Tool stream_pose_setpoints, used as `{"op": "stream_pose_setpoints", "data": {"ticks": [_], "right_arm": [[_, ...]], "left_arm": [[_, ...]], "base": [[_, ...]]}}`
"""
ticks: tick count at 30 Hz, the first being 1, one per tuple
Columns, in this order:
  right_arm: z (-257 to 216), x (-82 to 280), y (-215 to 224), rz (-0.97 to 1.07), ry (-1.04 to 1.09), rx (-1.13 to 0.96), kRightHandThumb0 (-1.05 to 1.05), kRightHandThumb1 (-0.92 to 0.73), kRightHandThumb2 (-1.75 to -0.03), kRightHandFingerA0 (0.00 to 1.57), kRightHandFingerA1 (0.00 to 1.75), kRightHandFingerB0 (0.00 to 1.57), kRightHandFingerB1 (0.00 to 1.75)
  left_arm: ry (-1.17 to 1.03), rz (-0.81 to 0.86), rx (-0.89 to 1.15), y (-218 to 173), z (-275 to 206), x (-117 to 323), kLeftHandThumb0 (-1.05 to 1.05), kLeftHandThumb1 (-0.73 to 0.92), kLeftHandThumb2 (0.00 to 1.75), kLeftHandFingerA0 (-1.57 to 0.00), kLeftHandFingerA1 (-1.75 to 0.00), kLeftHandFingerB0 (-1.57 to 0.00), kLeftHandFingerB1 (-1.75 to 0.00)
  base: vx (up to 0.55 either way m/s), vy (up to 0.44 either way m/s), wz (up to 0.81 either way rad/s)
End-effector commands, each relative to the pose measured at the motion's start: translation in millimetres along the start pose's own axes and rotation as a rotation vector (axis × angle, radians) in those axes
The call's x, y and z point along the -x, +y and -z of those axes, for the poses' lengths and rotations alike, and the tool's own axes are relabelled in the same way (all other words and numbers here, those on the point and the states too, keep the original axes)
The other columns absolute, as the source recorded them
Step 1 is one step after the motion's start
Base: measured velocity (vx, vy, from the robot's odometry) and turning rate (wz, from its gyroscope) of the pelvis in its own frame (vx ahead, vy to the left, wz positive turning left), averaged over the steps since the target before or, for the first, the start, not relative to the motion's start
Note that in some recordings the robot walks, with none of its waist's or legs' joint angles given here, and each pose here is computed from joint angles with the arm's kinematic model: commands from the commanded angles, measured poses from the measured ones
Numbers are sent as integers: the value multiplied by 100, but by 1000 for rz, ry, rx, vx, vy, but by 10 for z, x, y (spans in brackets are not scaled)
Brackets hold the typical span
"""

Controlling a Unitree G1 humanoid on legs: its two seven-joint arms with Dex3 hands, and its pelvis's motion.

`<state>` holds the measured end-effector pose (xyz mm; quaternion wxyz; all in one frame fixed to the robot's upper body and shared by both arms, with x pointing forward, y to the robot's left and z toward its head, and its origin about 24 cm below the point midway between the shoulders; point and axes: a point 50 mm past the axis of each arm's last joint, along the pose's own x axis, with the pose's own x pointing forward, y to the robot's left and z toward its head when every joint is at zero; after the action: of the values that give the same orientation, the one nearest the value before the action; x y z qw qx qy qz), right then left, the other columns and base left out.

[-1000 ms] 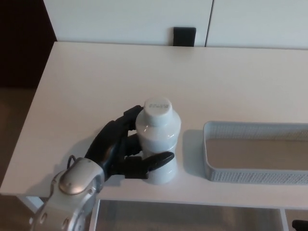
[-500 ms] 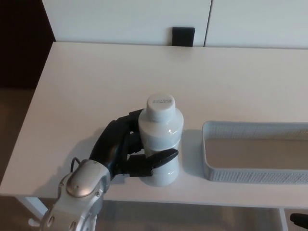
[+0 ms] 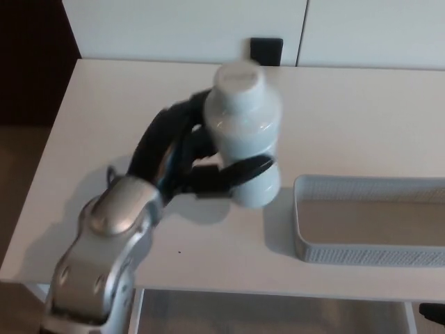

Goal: The robot walk up to a desk on which a bottle is kept on the left hand side and a container is kept on the right hand side. The robot uses its left hand to pick up the bottle and places it in the container.

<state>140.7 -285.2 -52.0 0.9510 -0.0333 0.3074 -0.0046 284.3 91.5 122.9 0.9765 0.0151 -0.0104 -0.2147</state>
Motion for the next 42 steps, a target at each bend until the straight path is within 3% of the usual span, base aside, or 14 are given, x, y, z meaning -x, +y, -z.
{"op": "stream_pose_setpoints", "data": {"ticks": [1, 13, 14, 17, 18, 20, 21, 35, 37, 38, 39, 40, 41, 42], "right_arm": [[-10, -2, -36, 14, 14, 21, -32, -61, -58, 60, 57, 56, 52], [-22, -37, 5, -5, 9, 48, -35, -61, -57, 62, 58, 58, 52], [-27, -44, 7, -6, 8, 48, -35, -60, -58, 61, 57, 58, 52], [-37, -53, 18, -8, 0, 56, -35, -60, -58, 61, 56, 58, 52], [-36, -54, 23, -4, -2, 60, -40, -44, -86, 59, 67, 51, 62], [-34, -54, 25, -1, -1, 63, -41, -45, -86, 60, 67, 52, 62], [-34, -51, 27, -1, -4, 65, -42, -44, -86, 63, 69, 52, 62], [-71, -60, 32, -7, -9, 74, -39, -45, -87, 60, 68, 50, 62], [-76, -67, 32, -6, -10, 76, -38, -46, -88, 60, 68, 50, 62], [-96, -75, 28, -4, -15, 86, -37, -46, -88, 60, 68, 51, 63], [-108, -82, 28, -2, -17, 90, -38, -46, -87, 62, 69, 52, 63], [-116, -87, 28, -1, -19, 92, -38, -46, -87, 62, 69, 52, 63], [-128, -94, 29, -1, -22, 93, -35, -46, -88, 62, 69, 51, 63], [-137, -99, 29, -1, -24, 94, -35, -46, -88, 62, 69, 51, 63]], "left_arm": [[-51, 95, -64, -364, -290, -289, -21, 77, 65, -108, -123, -93, -77], [-74, 210, -136, -947, -368, -581, -19, 73, 73, -116, -125, -93, -83], [-77, 221, -146, -1000, -363, -600, -20, 70, 80, -116, -125, -93, -85], [-77, 249, -166, -1100, -335, -628, -20, 69, 81, -113, -123, -91, -80], [-66, 260, -172, -1147, -304, -635, -21, 70, 77, -113, -123, -90, -77], [-62, 262, -175, -1169, -283, -637, -20, 71, 76, -113, -123, -90, -82], [-54, 266, -172, -1188, -242, -631, -19, 70, 81, -116, -125, -91, -92], [44, 238, -188, -1086, 116, -571, -19, 74, 77, -109, -131, -87, -94], [45, 234, -191, -1072, 130, -571, -20, 73, 78, -111, -131, -87, -93], [54, 214, -186, -1036, 161, -568, -27, 77, 64, -118, -104, -87, -63], [63, 208, -175, -1021, 168, -569, -40, 67, 62, -93, -59, -60, -41], [69, 204, -168, -1011, 172, -569, -40, 67, 62, -93, -59, -60, -41], [85, 219, -168, -996, 173, -573, -72, 45, 78, -7, -41, -10, -28], [97, 231, -168, -986, 173, -575, -72, 45, 78, -7, -41, -10, -28]], "base": [[0, 0, 0], [0, 0, 0], [0, 0, 0], [0, 0, 0], [0, 0, 0], [0, 0, 0], [0, 0, 0], [0, 0, 0], [0, 0, 0], [0, 0, 0], [0, 0, 0], [0, 0, 0], [0, 0, 0], [0, 0, 0]]}}
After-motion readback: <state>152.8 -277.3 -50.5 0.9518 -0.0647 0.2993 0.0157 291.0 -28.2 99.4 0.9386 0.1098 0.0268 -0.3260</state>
